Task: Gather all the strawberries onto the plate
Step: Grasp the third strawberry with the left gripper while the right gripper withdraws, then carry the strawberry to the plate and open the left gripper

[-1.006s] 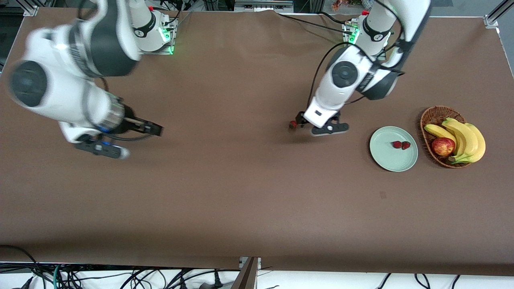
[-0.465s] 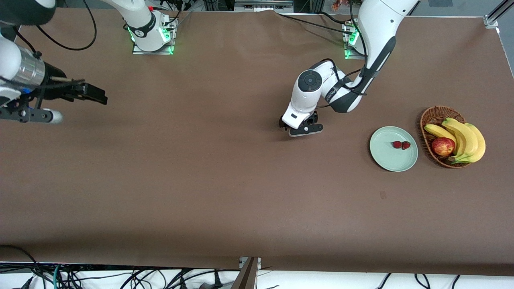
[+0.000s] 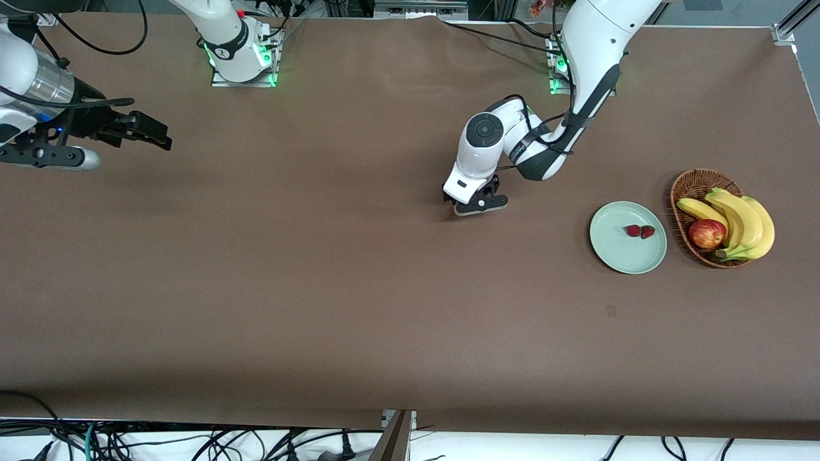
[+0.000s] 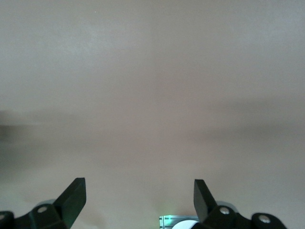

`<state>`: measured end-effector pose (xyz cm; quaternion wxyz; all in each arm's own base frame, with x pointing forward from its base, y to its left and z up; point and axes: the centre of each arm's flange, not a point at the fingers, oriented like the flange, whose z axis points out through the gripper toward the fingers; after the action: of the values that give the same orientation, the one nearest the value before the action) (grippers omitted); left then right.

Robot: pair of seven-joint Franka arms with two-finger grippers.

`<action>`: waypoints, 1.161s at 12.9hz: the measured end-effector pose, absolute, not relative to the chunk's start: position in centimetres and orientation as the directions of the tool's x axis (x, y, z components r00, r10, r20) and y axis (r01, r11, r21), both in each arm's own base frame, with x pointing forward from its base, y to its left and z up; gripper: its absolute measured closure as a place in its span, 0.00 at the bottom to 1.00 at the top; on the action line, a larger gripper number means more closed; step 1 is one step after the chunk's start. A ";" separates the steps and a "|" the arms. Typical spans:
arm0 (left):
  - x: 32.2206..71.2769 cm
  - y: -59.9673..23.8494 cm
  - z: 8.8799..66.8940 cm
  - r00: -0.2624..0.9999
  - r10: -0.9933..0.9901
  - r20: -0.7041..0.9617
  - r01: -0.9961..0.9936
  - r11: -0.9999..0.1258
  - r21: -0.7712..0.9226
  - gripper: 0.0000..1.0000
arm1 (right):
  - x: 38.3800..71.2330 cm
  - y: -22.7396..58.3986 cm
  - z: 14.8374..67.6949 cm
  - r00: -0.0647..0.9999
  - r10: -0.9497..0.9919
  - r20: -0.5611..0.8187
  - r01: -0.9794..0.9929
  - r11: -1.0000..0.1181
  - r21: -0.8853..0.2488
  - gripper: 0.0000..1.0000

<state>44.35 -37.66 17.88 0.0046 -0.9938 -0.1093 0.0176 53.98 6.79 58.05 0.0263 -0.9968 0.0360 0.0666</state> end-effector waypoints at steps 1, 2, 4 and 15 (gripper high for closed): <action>44.3 -37.8 17.9 0.974 0.223 -0.033 0.223 -0.975 -0.013 0.44 | 54.0 7.0 58.0 0.990 -0.064 -0.129 -0.070 -0.997 -0.041 0.00; 44.3 -37.8 17.9 0.974 0.226 -0.033 0.226 -0.974 -0.013 0.55 | 54.1 7.0 58.1 0.990 -0.063 -0.124 -0.069 -0.997 -0.039 0.00; 44.7 -37.8 18.2 0.971 0.236 -0.027 0.235 -0.972 -0.009 0.65 | 54.2 6.9 58.2 0.991 -0.065 -0.116 -0.070 -0.997 -0.038 0.00; 60.3 -26.2 33.0 0.940 0.334 -0.070 0.333 -0.943 -0.030 0.65 | 55.3 6.4 59.0 0.994 -0.073 -0.084 -0.075 -0.997 -0.023 0.00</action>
<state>60.27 -26.19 32.97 0.0089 -0.9848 -0.1693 0.0373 55.28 6.36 59.02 0.0130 -0.9984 0.0370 0.0415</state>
